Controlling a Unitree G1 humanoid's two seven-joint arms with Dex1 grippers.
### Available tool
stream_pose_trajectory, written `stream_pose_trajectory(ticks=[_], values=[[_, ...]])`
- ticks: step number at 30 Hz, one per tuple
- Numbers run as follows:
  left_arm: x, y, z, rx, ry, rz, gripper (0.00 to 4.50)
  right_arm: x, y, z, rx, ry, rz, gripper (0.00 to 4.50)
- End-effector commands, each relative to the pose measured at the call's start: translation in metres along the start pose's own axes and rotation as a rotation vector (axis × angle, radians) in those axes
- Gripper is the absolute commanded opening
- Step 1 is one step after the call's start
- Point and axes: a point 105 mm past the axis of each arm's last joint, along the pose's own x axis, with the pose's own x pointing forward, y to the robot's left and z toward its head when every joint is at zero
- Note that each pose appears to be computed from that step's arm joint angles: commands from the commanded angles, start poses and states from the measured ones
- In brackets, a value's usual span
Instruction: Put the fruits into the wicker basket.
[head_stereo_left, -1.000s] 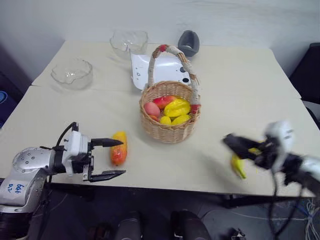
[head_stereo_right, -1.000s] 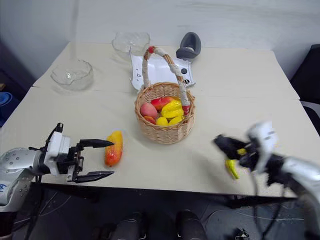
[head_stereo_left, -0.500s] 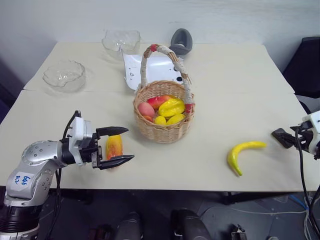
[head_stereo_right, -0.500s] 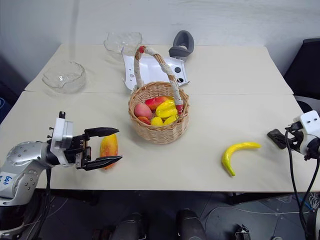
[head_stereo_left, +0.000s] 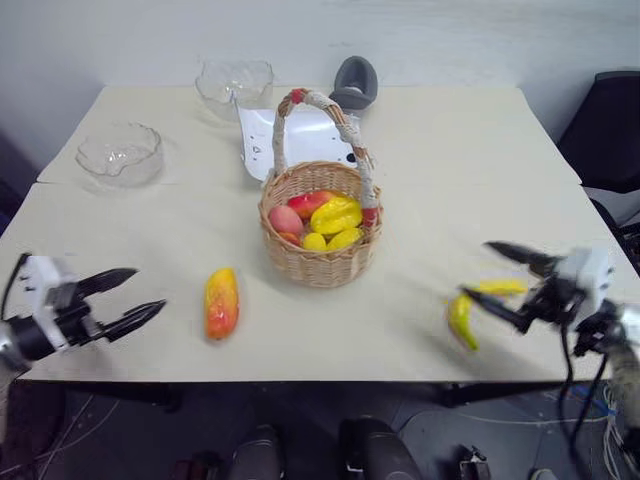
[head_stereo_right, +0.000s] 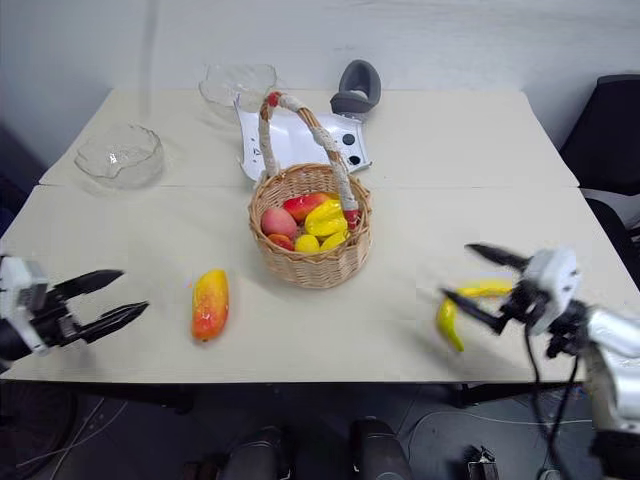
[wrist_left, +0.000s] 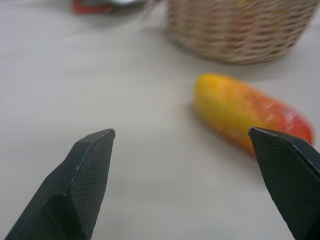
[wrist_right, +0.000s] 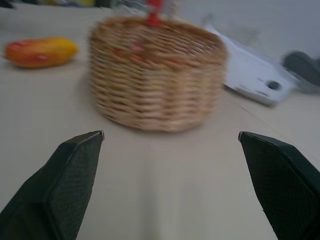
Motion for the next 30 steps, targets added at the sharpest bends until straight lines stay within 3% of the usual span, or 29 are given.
stream_pose_trajectory(ticks=[1, 5, 8, 14, 24, 30], values=[[-0.036, 0.03, 0.004, -0.011, -0.015, 0.189, 4.5, 0.022, 0.037, 0.023, -0.146, -0.124, 0.165, 4.42], [-0.066, 0.042, -0.019, -0.079, 0.119, 0.279, 4.5, 0.034, 0.055, 0.027, -0.136, -0.208, 0.21, 4.42], [-0.064, 0.034, -0.006, -0.17, 0.139, 0.22, 4.5, 0.041, 0.061, 0.028, -0.126, -0.23, 0.216, 4.42], [-0.004, -0.038, 0.028, -0.431, 0.152, -0.128, 4.5, 0.044, 0.051, 0.02, -0.127, -0.215, 0.182, 4.42], [0.086, -0.085, 0.001, -0.59, 0.226, -0.095, 4.5, 0.053, 0.049, 0.02, -0.133, -0.226, 0.172, 4.42], [0.103, -0.101, -0.011, -0.593, 0.309, -0.142, 4.5, 0.053, 0.052, 0.022, -0.125, -0.226, 0.152, 4.42]])
